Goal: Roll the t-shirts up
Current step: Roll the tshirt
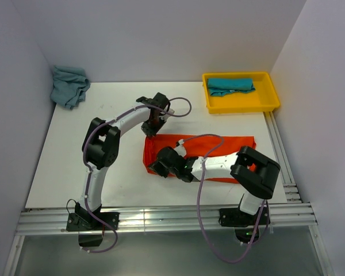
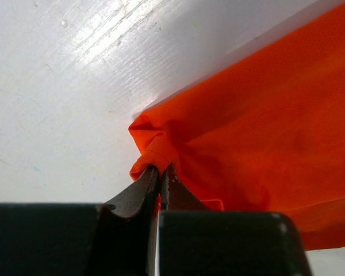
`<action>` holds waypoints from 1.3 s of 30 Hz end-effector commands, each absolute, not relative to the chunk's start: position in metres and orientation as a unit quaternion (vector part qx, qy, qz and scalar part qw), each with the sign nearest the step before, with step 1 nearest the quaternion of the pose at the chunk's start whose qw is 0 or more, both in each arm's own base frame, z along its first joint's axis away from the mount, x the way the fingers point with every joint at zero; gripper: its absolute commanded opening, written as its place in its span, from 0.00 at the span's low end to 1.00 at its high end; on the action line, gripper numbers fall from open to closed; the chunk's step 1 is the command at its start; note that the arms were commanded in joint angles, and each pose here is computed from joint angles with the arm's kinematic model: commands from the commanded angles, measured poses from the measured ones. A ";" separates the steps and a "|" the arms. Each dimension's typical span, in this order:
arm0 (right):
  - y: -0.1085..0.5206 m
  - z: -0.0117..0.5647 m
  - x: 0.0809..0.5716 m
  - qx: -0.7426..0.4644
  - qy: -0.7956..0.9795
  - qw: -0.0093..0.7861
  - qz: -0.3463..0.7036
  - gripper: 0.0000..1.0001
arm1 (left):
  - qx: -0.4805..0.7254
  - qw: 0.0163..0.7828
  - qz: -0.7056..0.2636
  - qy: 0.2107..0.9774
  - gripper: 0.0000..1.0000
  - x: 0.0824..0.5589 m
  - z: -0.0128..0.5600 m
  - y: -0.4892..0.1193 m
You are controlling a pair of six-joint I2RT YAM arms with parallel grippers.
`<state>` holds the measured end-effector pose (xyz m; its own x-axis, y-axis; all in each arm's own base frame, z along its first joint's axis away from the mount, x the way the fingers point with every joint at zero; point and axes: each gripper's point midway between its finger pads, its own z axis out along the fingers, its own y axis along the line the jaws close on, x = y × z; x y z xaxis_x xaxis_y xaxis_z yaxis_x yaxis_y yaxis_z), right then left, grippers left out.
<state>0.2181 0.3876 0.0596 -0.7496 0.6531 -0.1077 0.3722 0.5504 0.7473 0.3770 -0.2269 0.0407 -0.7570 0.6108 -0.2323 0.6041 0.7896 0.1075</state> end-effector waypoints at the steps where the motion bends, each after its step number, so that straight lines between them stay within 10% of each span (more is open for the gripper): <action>1: 0.386 0.081 0.225 0.322 0.832 0.201 0.404 0.00 | 0.333 0.141 0.016 0.932 0.06 0.381 0.051 -0.232; 19: 0.364 0.063 0.217 0.355 0.817 0.196 0.410 0.00 | 0.353 0.217 -0.064 0.908 0.55 0.386 0.125 -0.263; 39: 0.349 0.059 0.215 0.384 0.799 0.194 0.420 0.00 | 0.297 0.198 -0.138 0.924 0.47 0.351 0.121 -0.201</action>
